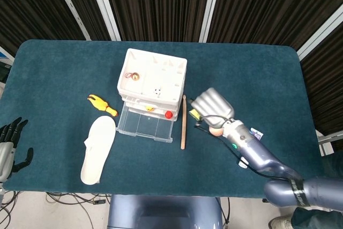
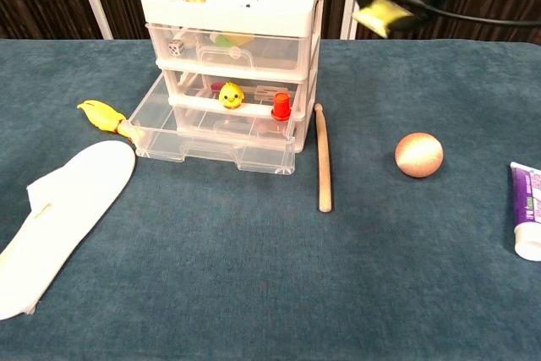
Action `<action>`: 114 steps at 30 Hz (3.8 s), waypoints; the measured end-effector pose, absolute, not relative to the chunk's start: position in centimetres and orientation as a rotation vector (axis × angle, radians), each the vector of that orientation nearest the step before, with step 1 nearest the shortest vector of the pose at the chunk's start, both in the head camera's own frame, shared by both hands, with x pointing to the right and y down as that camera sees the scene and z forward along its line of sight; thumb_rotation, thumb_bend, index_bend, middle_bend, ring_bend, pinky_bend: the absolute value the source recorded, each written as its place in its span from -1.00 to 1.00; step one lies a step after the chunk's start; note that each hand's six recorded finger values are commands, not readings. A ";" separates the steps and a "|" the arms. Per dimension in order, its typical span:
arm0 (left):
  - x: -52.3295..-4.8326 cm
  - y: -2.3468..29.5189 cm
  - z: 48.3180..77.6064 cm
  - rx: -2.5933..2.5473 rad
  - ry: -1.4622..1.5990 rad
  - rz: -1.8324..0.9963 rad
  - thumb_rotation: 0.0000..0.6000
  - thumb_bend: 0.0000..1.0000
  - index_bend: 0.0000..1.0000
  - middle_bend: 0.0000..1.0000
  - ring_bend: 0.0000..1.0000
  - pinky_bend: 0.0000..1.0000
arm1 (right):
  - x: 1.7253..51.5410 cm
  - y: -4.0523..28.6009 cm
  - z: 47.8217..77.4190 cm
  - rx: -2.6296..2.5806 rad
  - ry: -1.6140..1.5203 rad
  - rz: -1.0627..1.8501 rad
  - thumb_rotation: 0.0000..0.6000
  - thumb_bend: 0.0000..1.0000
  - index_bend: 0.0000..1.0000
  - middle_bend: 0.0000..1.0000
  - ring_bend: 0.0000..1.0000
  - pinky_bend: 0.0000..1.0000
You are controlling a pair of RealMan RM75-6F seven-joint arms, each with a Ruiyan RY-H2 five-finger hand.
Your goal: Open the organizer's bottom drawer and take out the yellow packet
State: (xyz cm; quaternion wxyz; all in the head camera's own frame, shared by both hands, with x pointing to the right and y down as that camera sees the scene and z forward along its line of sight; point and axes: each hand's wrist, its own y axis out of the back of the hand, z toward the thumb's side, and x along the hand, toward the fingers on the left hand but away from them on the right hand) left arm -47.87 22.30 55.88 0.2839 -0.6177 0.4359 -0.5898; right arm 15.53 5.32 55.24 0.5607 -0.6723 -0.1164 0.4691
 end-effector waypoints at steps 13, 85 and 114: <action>-47.8 22.4 55.9 -1.648 1.158 -1.579 1.00 -0.07 -0.94 -1.00 -1.00 -1.00 | 19.1 8.9 60.4 -1.690 -0.204 1.205 1.00 0.04 0.25 1.00 1.00 1.00; -47.3 22.5 55.9 -1.643 1.139 -1.566 1.00 -0.07 -0.94 -1.00 -1.00 -1.00 | 31.4 9.5 53.0 -1.444 -0.736 1.386 1.00 -0.69 -0.69 -0.68 -0.41 -0.43; -46.8 21.7 54.3 -1.603 1.144 -1.398 1.00 -0.07 -0.94 -1.00 -1.00 -1.00 | 37.0 23.1 54.6 -1.379 -0.787 1.458 1.00 -0.77 -0.84 -0.82 -0.53 -0.52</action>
